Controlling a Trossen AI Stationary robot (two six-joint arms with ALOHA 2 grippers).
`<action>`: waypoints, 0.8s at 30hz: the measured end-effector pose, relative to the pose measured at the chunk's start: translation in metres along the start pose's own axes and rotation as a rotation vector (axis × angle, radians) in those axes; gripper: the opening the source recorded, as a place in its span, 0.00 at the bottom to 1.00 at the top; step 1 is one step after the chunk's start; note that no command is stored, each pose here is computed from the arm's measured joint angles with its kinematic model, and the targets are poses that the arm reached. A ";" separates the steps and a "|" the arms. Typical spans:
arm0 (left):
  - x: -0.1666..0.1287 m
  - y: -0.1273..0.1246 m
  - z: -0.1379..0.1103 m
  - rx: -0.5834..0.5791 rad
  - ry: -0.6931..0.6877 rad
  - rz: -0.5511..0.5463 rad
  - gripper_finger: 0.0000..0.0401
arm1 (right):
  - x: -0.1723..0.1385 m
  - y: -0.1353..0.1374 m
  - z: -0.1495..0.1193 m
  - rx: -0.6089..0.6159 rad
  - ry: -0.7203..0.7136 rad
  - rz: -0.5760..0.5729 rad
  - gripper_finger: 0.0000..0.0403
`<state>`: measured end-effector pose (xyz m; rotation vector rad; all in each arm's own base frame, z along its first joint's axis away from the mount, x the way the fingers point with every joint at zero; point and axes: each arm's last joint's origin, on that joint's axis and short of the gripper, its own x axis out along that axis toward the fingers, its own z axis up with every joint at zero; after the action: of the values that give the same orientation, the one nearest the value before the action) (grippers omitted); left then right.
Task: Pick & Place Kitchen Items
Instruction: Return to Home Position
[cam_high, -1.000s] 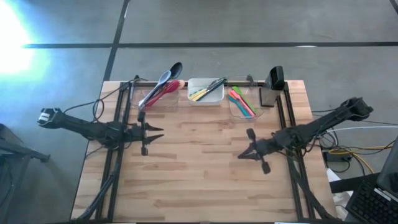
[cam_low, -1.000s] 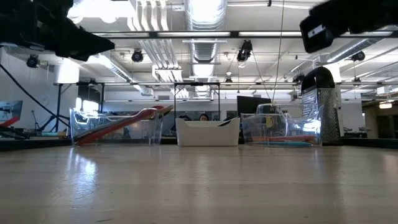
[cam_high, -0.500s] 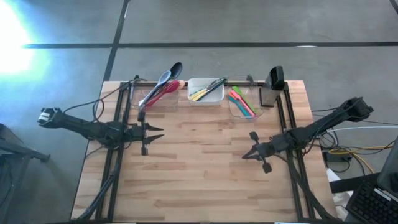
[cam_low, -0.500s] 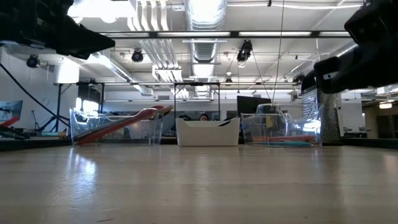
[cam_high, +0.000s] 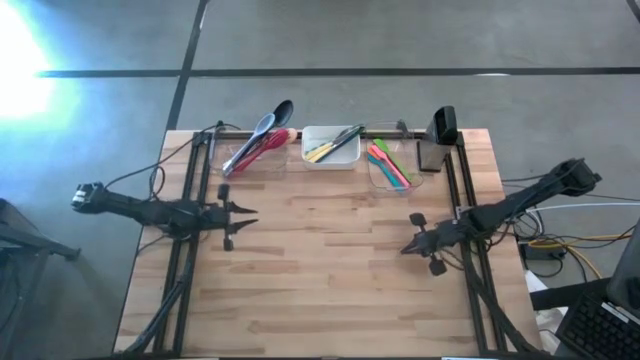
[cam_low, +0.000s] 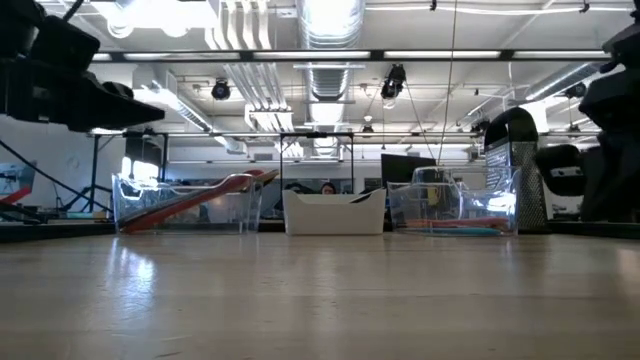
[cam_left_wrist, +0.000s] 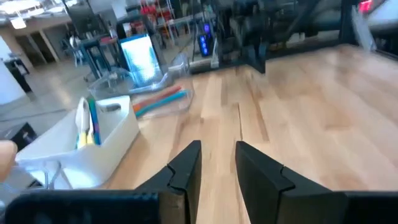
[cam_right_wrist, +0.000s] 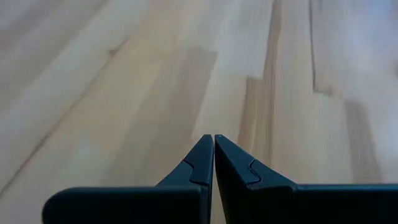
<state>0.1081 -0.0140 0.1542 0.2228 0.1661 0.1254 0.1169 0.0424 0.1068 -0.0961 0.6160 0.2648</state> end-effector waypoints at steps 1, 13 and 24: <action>0.000 0.000 0.001 -0.006 -0.015 0.002 0.25 | -0.001 0.000 -0.001 0.001 0.007 -0.001 0.02; -0.015 0.009 0.014 -0.078 -0.211 0.037 0.25 | -0.022 -0.014 0.020 0.079 -0.281 -0.086 0.02; -0.015 0.009 0.014 -0.078 -0.211 0.040 0.25 | -0.048 -0.034 0.030 0.153 -0.541 -0.262 0.02</action>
<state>0.0952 -0.0104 0.1719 0.1603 -0.0529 0.1466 0.1054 0.0046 0.1599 0.0438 0.0806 -0.0163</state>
